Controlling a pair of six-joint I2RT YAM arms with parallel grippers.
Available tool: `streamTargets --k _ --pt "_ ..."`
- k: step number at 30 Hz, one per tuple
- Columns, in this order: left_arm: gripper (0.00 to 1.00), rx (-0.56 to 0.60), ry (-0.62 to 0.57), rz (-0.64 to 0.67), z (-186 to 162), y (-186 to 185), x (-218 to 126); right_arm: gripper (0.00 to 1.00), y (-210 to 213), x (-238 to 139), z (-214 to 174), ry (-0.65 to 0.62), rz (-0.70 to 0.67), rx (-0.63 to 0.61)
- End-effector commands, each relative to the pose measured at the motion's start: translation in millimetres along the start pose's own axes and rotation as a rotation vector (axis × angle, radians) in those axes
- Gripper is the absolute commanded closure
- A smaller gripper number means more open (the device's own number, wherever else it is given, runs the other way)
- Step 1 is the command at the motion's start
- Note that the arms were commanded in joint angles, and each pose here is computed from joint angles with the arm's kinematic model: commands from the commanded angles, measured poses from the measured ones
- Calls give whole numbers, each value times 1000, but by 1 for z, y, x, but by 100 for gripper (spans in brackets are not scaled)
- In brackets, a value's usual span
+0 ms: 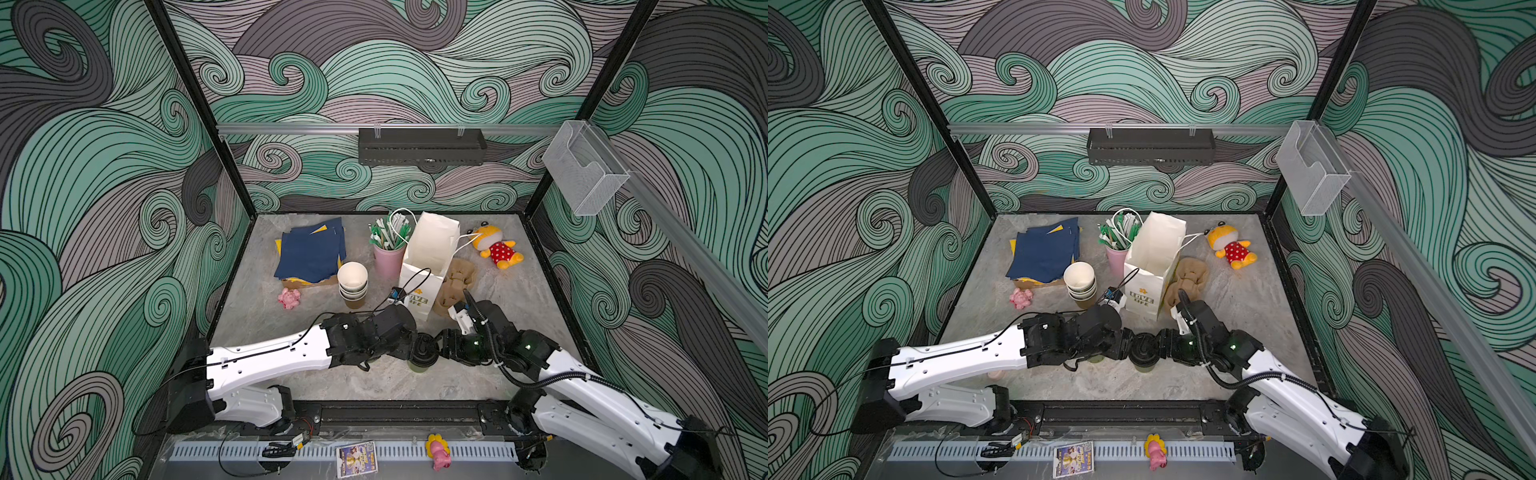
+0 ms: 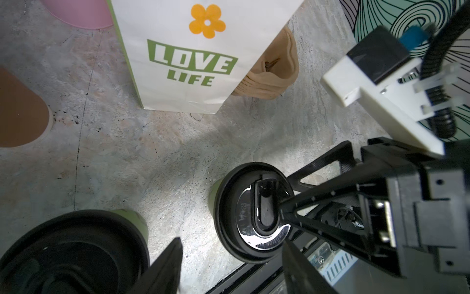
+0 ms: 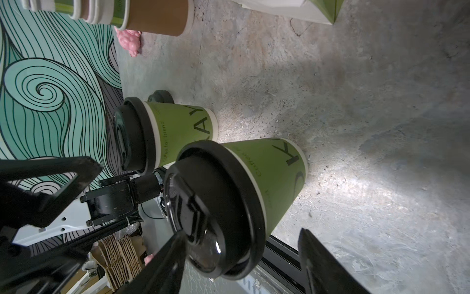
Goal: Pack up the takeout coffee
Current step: 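Squeeze the lid rim onto the cup with both grippers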
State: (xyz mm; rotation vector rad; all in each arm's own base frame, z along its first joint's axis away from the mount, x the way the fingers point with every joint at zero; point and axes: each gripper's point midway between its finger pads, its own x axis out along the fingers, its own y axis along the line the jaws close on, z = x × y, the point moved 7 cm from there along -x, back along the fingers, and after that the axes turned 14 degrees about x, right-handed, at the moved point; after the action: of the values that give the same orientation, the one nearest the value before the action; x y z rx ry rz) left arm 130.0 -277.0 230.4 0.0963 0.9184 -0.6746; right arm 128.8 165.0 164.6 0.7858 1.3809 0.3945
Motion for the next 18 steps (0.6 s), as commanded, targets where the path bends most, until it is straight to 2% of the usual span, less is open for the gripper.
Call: streamTargets --k 1,11,18 --pt "37 -46 2 14 -3 5 -4 29 9 0 5 -17 28 -28" --pt "43 -58 29 6 -10 5 3 29 7 8 7 -11 26 -13" --pt "44 -57 35 2 -10 4 5 33 -16 11 4 -7 -108 15"
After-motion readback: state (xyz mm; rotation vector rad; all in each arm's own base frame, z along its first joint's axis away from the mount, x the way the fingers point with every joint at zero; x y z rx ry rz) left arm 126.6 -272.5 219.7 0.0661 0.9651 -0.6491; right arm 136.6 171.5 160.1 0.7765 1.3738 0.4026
